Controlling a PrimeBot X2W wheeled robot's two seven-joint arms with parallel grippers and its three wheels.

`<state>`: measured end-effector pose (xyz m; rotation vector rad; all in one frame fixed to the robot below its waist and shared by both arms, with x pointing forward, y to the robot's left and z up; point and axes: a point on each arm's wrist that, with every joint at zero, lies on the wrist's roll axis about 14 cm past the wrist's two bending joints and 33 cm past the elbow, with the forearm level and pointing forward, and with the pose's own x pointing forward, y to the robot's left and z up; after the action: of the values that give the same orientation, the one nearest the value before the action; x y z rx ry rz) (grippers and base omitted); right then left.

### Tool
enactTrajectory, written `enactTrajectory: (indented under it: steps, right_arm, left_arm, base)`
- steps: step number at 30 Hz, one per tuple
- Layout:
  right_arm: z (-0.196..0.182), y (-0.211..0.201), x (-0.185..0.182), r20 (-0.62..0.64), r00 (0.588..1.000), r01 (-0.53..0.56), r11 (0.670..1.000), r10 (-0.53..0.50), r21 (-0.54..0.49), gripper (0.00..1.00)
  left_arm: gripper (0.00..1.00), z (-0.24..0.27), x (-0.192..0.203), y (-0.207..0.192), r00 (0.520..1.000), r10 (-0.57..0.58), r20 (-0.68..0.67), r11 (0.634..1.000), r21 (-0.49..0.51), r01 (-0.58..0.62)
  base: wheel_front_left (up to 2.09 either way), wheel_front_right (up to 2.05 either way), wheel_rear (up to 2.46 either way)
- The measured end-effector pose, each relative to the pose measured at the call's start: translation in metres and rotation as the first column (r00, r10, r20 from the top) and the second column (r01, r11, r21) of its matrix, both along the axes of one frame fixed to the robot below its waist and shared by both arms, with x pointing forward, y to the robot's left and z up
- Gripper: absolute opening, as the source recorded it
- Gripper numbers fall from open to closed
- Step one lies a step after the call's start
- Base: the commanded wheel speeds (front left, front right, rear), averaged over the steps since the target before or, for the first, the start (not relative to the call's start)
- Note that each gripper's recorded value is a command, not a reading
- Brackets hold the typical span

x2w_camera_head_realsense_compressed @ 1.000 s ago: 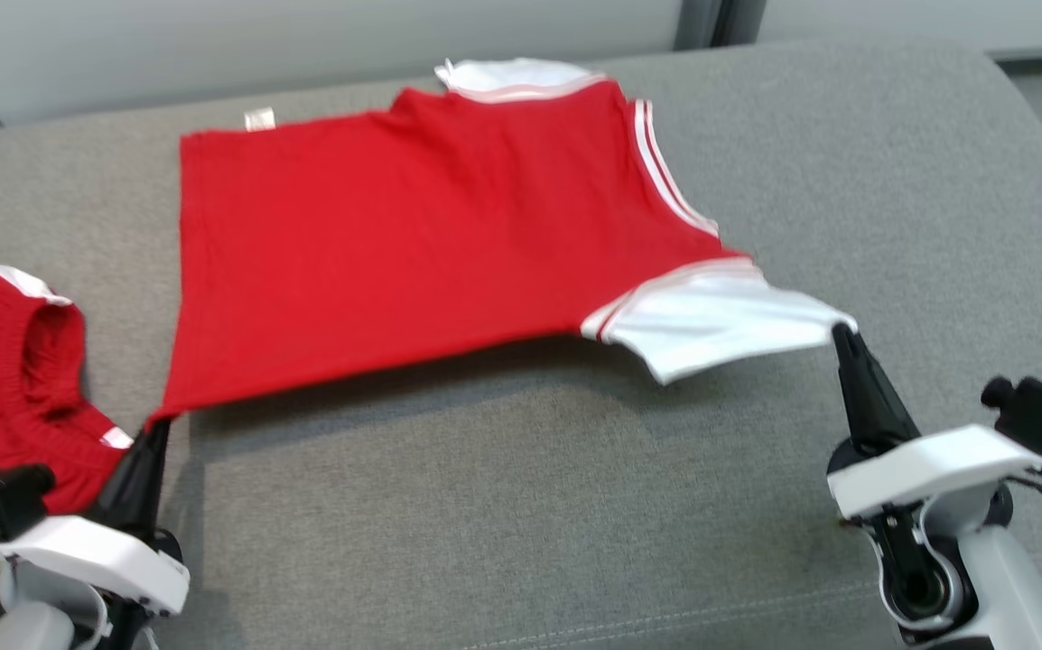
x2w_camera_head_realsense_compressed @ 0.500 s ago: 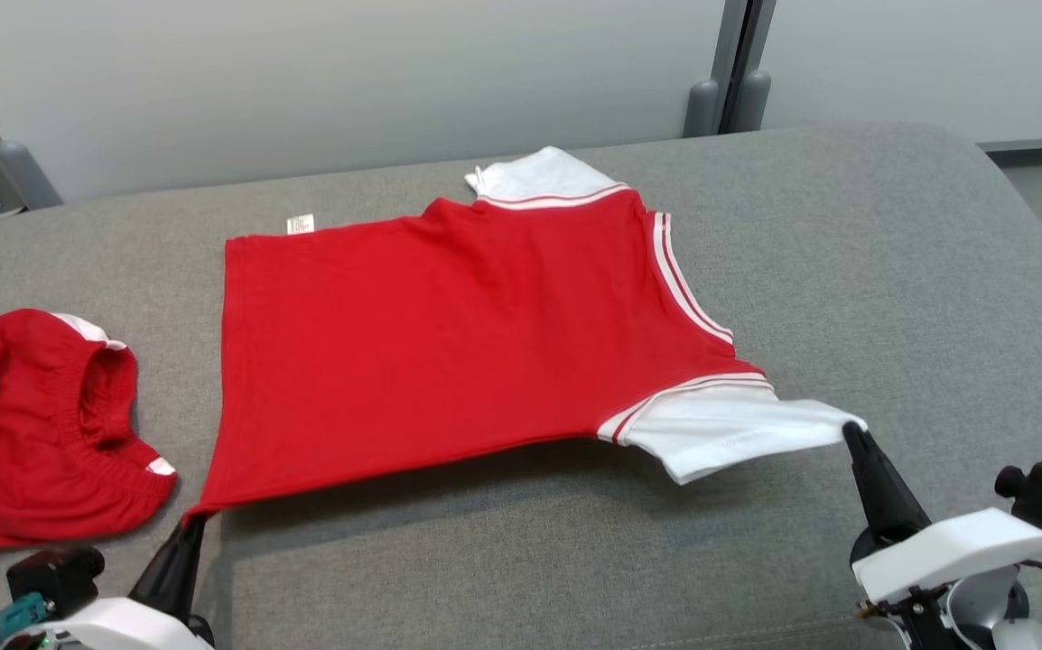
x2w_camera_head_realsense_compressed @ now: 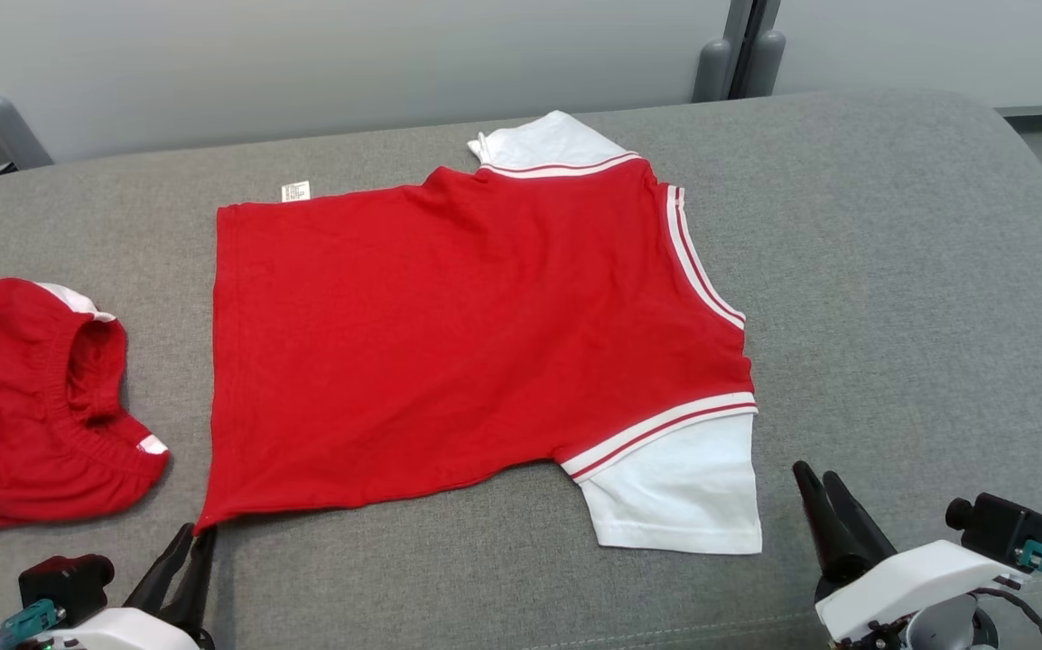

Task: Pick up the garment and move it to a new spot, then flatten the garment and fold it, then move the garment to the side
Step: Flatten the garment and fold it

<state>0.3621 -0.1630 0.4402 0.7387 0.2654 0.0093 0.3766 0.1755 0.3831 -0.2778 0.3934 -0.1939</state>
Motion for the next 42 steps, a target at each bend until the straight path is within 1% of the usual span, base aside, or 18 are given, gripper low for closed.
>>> enactTrajectory:
  steps: [3, 8, 10, 12, 13, 15, 17, 20, 24, 26, 27, 29, 31, 36, 42]
  right_arm:
    - [-0.012, 0.004, 0.000, -0.029, 1.000, -0.010, 1.000, 0.010, -0.020, 1.00]
    - [-0.008, 0.003, 0.010, 0.013, 1.000, -0.011, 0.995, 0.013, -0.100, 1.00]
    - [-0.001, -0.001, 0.013, 0.058, 0.998, 0.005, 0.987, 0.004, -0.158, 1.00]
    - [0.009, -0.007, 0.016, 0.111, 0.994, 0.026, 0.972, 0.001, -0.235, 1.00]
    - [0.014, -0.011, 0.018, 0.140, 0.990, 0.047, 0.968, -0.012, -0.247, 1.00]
    - [0.022, -0.013, 0.019, 0.174, 0.985, 0.049, 0.950, 0.005, -0.309, 1.00]
    - [0.029, -0.015, 0.020, 0.204, 0.979, 0.064, 0.937, 0.008, -0.344, 1.00]
    - [0.037, -0.017, 0.018, 0.235, 0.972, 0.075, 0.917, 0.021, -0.391, 1.00]
    - [0.047, -0.017, 0.017, 0.267, 0.963, 0.083, 0.901, 0.038, -0.426, 1.00]
    - [0.052, -0.018, 0.018, 0.281, 0.959, 0.092, 0.898, 0.036, -0.430, 1.00]
    - [0.063, -0.018, 0.018, 0.313, 0.949, 0.104, 0.887, 0.047, -0.449, 1.00]
    - [0.068, -0.017, 0.018, 0.325, 0.944, 0.109, 0.887, 0.048, -0.448, 1.00]
    - [0.072, -0.015, 0.017, 0.338, 0.939, 0.108, 0.878, 0.063, -0.466, 1.00]
    - [0.070, -0.012, 0.009, 0.333, 0.940, 0.099, 0.877, 0.073, -0.470, 1.00]
    - [0.063, -0.004, 0.003, 0.311, 0.943, 0.067, 0.849, 0.118, -0.524, 1.00]
  left_arm:
    - [1.00, -0.009, -0.005, -0.001, 0.999, -0.017, -0.031, 1.000, 0.008, 0.017]
    - [1.00, -0.011, -0.008, 0.005, 0.999, -0.005, -0.037, 1.000, 0.021, 0.006]
    - [1.00, -0.004, -0.004, 0.014, 1.000, 0.013, -0.008, 0.999, 0.049, -0.012]
    - [1.00, 0.007, 0.002, 0.024, 0.999, 0.028, 0.038, 0.996, 0.085, -0.031]
    - [1.00, 0.015, 0.006, 0.028, 0.997, 0.041, 0.070, 0.994, 0.096, -0.047]
    - [1.00, 0.034, 0.013, 0.031, 0.988, 0.070, 0.140, 0.993, 0.088, -0.083]
    - [1.00, 0.048, 0.014, 0.025, 0.978, 0.078, 0.192, 0.993, 0.073, -0.093]
    - [1.00, 0.051, 0.002, 0.017, 0.976, 0.069, 0.207, 0.993, 0.077, -0.086]
    - [1.00, 0.050, -0.010, 0.015, 0.975, 0.056, 0.214, 0.991, 0.104, -0.080]
    - [1.00, 0.053, -0.010, 0.015, 0.973, 0.059, 0.222, 0.991, 0.104, -0.084]
    - [1.00, 0.057, -0.010, 0.013, 0.969, 0.061, 0.239, 0.991, 0.104, -0.089]
    - [1.00, 0.059, -0.011, 0.012, 0.967, 0.060, 0.246, 0.990, 0.109, -0.089]
    - [1.00, 0.062, -0.012, 0.015, 0.964, 0.077, 0.256, 0.988, 0.107, -0.108]
    - [1.00, 0.059, -0.021, 0.016, 0.964, 0.090, 0.250, 0.987, 0.109, -0.120]
    - [1.00, 0.060, -0.026, 0.017, 0.963, 0.085, 0.257, 0.984, 0.130, -0.121]
  base:
    - [0.00, 0.00, 0.00]
    - [0.00, 0.00, 0.00]
    - [0.00, 0.00, 0.00]
    - [0.00, 0.00, 0.00]
    - [0.00, 0.00, 0.00]
    - [0.00, 0.00, 0.00]
    - [0.00, 0.00, 0.00]
    - [0.00, 0.00, 0.00]
    - [0.00, 0.00, 0.00]
    - [0.00, 0.00, 0.00]
    - [0.00, 0.00, 0.00]
    - [0.00, 0.00, 0.00]
    - [0.00, 0.00, 0.00]
    - [0.00, 0.00, 0.00]
    - [0.00, 0.00, 0.00]
